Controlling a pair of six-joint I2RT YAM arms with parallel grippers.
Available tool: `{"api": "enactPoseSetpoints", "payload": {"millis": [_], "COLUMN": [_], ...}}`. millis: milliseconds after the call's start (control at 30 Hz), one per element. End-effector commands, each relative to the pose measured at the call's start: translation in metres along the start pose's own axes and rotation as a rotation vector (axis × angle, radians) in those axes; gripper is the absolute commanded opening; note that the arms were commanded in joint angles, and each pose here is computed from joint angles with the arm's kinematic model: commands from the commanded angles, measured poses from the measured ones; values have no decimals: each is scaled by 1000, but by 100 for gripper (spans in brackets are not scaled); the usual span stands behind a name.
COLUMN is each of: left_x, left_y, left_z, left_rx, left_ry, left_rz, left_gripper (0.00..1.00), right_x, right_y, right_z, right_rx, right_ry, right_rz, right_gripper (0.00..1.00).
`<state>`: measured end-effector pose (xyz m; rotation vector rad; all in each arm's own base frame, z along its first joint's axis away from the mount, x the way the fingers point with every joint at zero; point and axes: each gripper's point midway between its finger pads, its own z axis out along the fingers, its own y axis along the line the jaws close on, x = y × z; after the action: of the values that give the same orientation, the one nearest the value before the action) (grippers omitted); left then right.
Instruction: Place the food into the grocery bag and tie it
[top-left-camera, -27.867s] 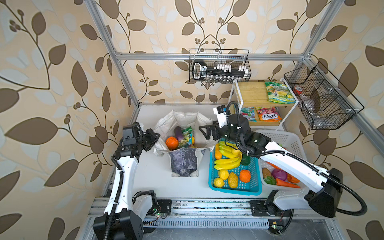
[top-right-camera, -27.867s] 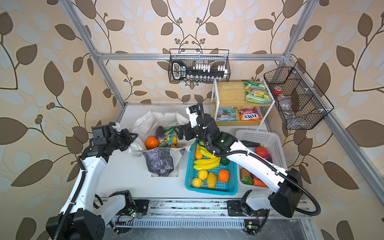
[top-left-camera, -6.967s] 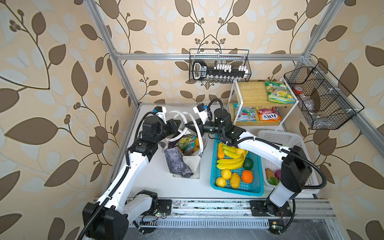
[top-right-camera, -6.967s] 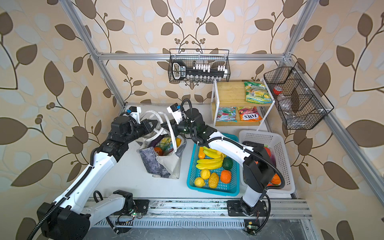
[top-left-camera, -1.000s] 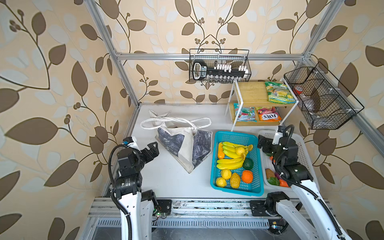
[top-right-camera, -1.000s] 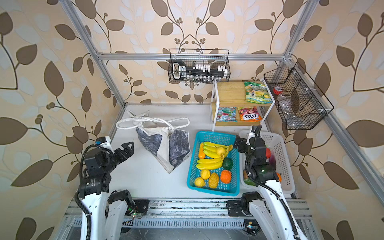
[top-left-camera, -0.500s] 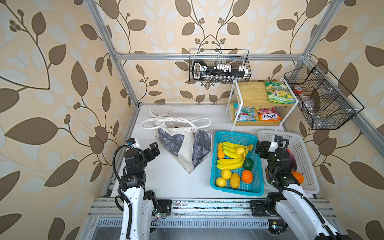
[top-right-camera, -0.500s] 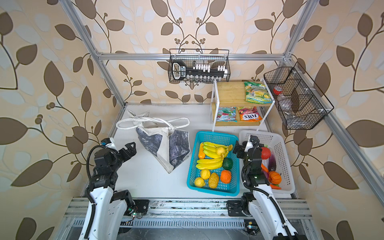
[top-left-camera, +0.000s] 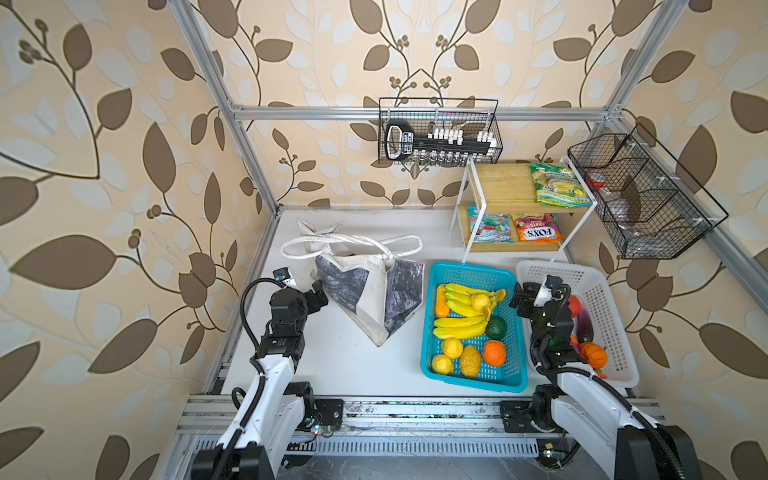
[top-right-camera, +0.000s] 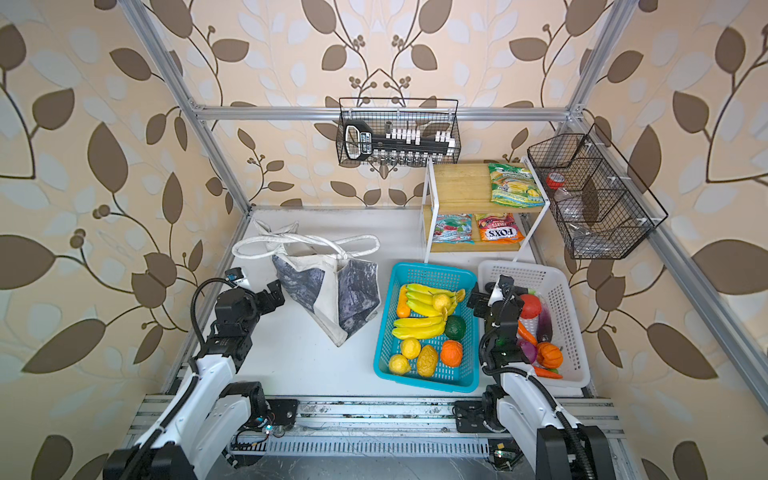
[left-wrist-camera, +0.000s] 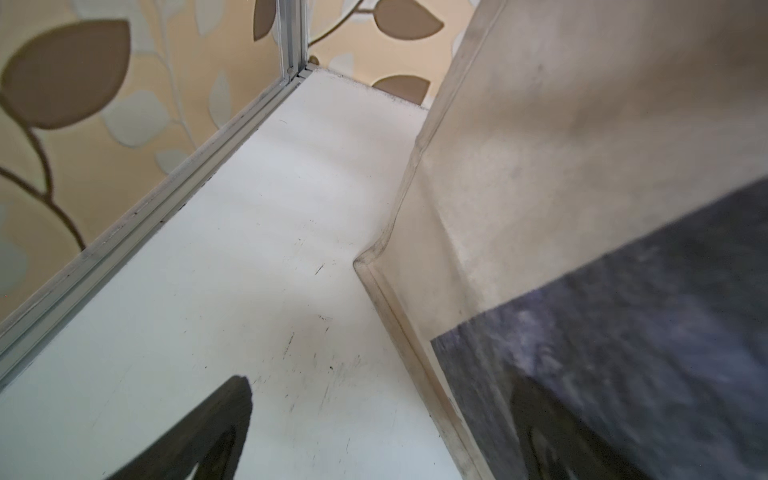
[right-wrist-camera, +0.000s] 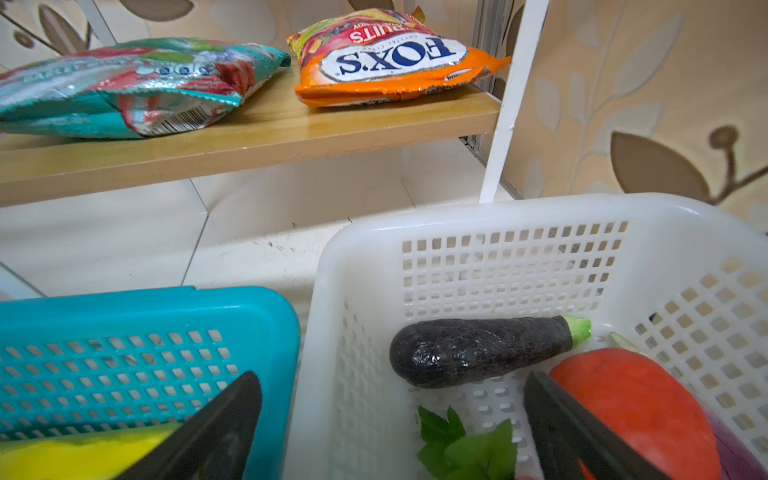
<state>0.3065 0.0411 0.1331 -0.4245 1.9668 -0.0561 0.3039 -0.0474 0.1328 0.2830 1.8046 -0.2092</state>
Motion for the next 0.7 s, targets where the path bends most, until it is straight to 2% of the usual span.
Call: {"api": "enactPoseSetpoints", "payload": {"millis": [0,133,267,467,600,667], "left_x": [-9,-4,6,4,-1,6], "left_y": [4,0,1,-11,-10,-15], "left_z": [10,19,27,43,56,68], "left_rx": [-23,3,11,90,149,187], "left_ry": [-91,-75,-70,-50,-65,-30], "left_rz": [45,86,94,113,43,48], "left_gripper": [99,99,99,99,99,99], "right_x": [-7,-11,-11,-15,-15,-15], "right_y": [-6,-7,-5,-5,-4,0], "right_z": [1,3,5,12,16,19], "right_rx": [35,41,31,48,42,25], "right_ry": [-46,-79,-70,-84,-76,-69], "right_rz": [-15,10,-11,-32,-38,-45], "right_gripper": [100,100,100,100,100,100]}}
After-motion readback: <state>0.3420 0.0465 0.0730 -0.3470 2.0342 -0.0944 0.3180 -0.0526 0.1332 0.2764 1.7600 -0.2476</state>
